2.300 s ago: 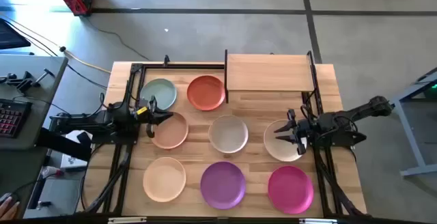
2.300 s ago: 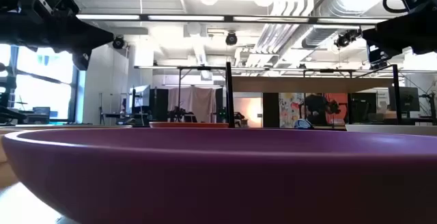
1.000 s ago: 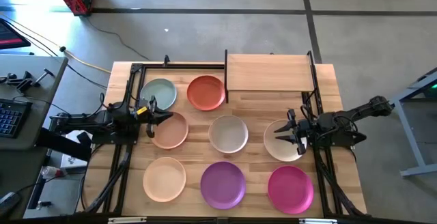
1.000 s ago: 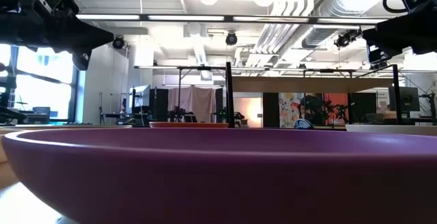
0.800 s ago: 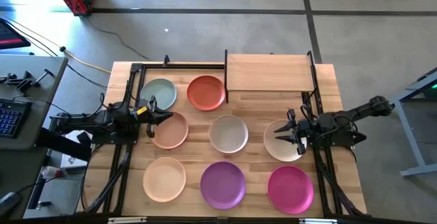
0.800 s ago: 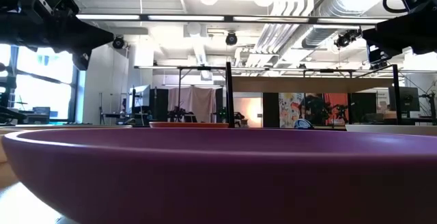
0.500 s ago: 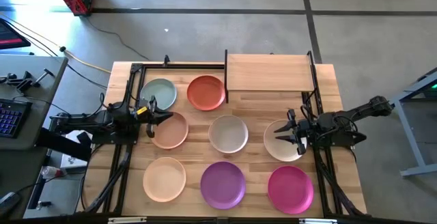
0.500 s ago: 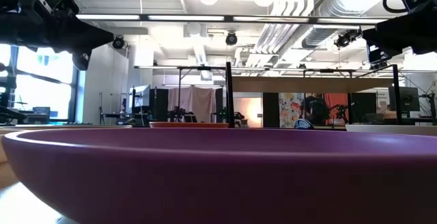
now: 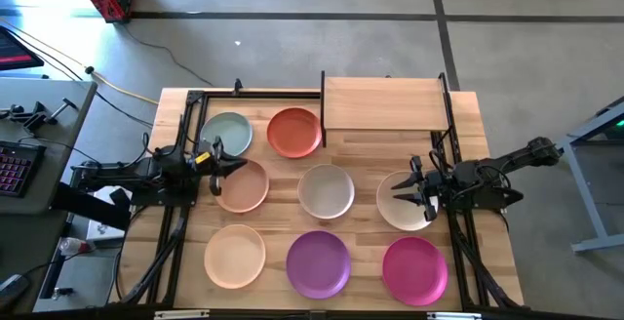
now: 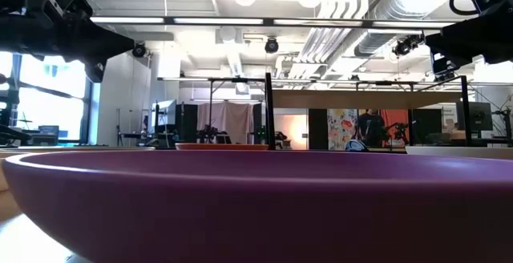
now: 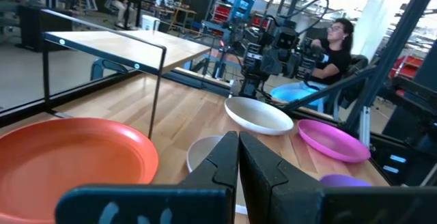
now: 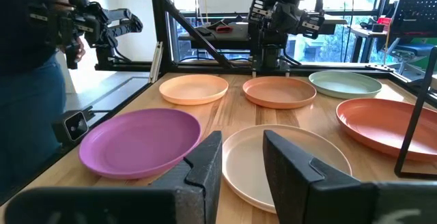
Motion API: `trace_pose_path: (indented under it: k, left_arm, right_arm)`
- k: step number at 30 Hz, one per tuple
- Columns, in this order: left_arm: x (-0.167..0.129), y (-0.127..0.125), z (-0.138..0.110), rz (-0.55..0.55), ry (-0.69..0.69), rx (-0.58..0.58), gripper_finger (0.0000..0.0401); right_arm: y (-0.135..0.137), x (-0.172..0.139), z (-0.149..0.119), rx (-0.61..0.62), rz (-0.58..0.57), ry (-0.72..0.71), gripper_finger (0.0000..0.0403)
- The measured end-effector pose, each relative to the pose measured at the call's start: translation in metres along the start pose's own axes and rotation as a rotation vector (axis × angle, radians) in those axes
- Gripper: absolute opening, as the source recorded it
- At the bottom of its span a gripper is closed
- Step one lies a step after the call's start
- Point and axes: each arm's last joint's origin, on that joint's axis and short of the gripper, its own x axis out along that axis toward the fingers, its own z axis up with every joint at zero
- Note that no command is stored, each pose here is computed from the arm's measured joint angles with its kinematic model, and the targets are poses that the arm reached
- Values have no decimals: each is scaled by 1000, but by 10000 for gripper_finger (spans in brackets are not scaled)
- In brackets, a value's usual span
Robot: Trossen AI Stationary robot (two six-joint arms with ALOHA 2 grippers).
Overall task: Place and stack plates onto a shelf
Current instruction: Put the white plate on the shelf
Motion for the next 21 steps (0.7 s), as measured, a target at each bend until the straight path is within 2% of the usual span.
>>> trace_pose_path:
  k: [12, 21]
  left_arm:
    - [0, 0, 1, 3, -9, -56, 3]
    - [-1, -1, 10, 11, -114, -90, 3]
  right_arm:
    - [0, 0, 0, 0, 0, 0, 94]
    - [0, 0, 0, 0, 0, 0, 94]
